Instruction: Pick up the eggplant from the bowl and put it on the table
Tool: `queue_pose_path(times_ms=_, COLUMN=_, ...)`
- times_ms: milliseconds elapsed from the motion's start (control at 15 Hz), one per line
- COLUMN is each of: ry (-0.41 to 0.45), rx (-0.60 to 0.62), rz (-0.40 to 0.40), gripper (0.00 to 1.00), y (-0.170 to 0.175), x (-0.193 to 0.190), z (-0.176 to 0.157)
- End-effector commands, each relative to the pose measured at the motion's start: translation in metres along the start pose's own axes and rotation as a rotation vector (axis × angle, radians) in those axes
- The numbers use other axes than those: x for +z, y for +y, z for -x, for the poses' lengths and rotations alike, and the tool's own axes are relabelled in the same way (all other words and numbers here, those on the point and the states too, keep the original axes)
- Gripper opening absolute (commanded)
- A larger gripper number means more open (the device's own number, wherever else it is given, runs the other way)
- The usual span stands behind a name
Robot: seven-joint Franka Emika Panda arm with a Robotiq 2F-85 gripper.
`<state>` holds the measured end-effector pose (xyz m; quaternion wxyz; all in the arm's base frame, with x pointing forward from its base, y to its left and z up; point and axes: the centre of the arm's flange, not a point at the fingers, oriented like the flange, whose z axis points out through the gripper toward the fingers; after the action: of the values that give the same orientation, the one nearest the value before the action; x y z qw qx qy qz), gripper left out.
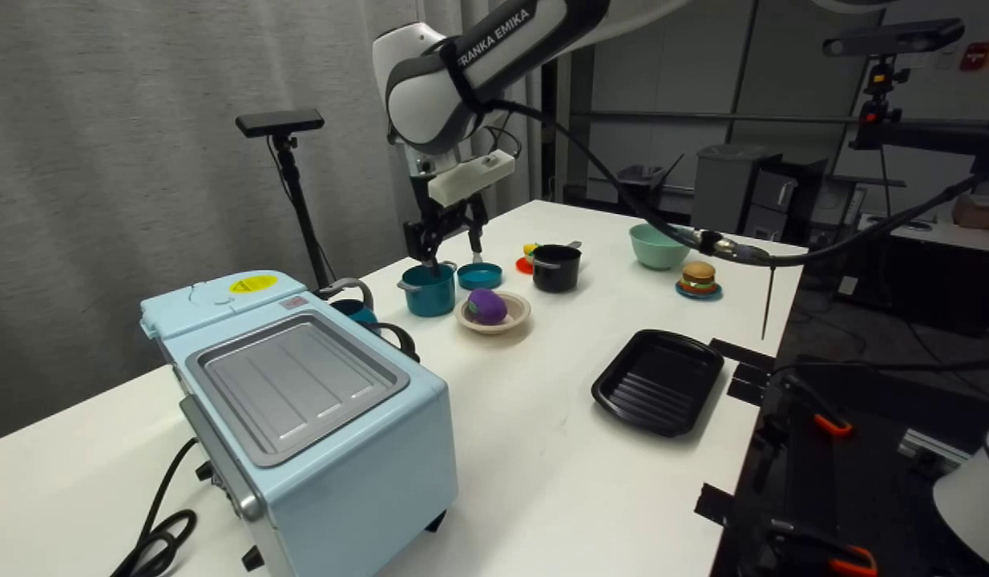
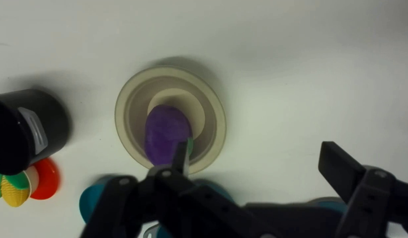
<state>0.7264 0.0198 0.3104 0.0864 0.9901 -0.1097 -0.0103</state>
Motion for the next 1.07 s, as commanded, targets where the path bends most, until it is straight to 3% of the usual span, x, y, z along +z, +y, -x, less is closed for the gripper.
queue_pose_path(times_ms=0, ry=-0.007, rx=0.054, rz=0.032, gripper=1.00, y=0.009, x=0.028, z=-0.009)
queue_pose_path(times_ms=333, ry=-0.045, rx=0.120, rz=0.074, gripper=1.00, y=0.017, x=0.067, z=-0.025)
queue_pose_path(times_ms=1000, ry=-0.034, rx=0.267, rz=0.180, gripper=1.00, y=0.048, x=0.116, z=-0.066)
